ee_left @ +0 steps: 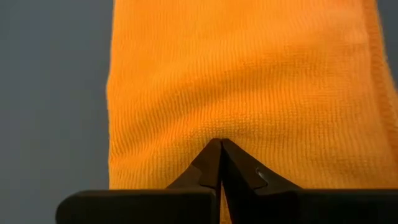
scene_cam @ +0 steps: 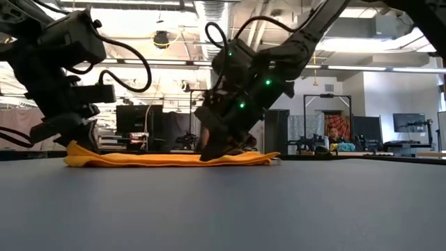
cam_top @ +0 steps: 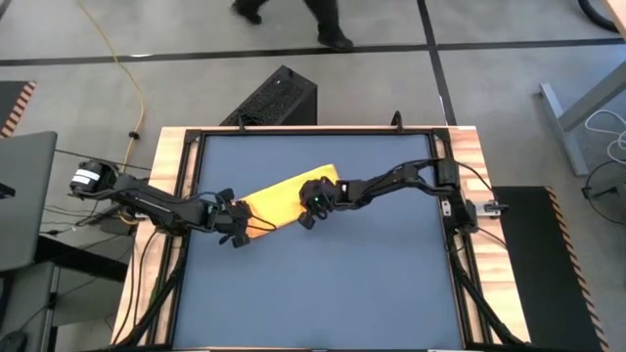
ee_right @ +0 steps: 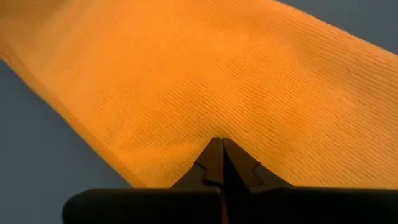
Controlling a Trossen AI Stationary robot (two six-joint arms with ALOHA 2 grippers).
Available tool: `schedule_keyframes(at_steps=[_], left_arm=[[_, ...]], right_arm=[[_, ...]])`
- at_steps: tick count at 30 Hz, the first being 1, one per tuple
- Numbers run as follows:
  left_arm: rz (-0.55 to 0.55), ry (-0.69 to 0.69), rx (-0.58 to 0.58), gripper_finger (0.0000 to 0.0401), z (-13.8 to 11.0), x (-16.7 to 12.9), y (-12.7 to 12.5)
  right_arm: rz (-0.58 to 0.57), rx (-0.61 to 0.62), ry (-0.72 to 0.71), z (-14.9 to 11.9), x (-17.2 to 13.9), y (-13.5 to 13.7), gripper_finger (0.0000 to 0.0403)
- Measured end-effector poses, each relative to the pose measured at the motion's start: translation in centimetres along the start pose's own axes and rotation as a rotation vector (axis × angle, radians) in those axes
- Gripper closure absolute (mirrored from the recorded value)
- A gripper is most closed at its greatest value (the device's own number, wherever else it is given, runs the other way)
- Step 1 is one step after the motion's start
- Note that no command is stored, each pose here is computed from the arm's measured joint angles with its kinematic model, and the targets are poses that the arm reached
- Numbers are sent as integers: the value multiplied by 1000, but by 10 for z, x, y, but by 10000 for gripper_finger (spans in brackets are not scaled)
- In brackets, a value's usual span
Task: Roll towel
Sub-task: Fold the yellow microfiber cloth
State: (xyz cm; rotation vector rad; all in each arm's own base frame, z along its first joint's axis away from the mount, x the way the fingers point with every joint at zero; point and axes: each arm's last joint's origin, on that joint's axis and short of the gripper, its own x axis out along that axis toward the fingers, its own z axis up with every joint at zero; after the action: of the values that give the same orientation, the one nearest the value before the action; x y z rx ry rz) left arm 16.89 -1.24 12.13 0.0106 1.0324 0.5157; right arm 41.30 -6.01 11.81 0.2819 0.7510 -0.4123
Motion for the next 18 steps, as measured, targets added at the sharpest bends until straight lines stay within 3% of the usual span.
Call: schedule_keyframes(at_steps=[5, 11, 14, 18], left_arm=[[59, -91, 22, 401, 13, -16, 3], [46, -156, 25, 401, 18, -36, 12], [-4, -171, 41, 401, 18, -39, 13], [-58, -222, 54, 401, 16, -32, 9]], right_arm=[[-34, 43, 8, 5, 6, -25, 385], [-49, 60, -14, 19, -8, -39, 385], [-14, 58, -52, 29, -24, -34, 385], [74, 39, -147, 39, -43, -3, 385]])
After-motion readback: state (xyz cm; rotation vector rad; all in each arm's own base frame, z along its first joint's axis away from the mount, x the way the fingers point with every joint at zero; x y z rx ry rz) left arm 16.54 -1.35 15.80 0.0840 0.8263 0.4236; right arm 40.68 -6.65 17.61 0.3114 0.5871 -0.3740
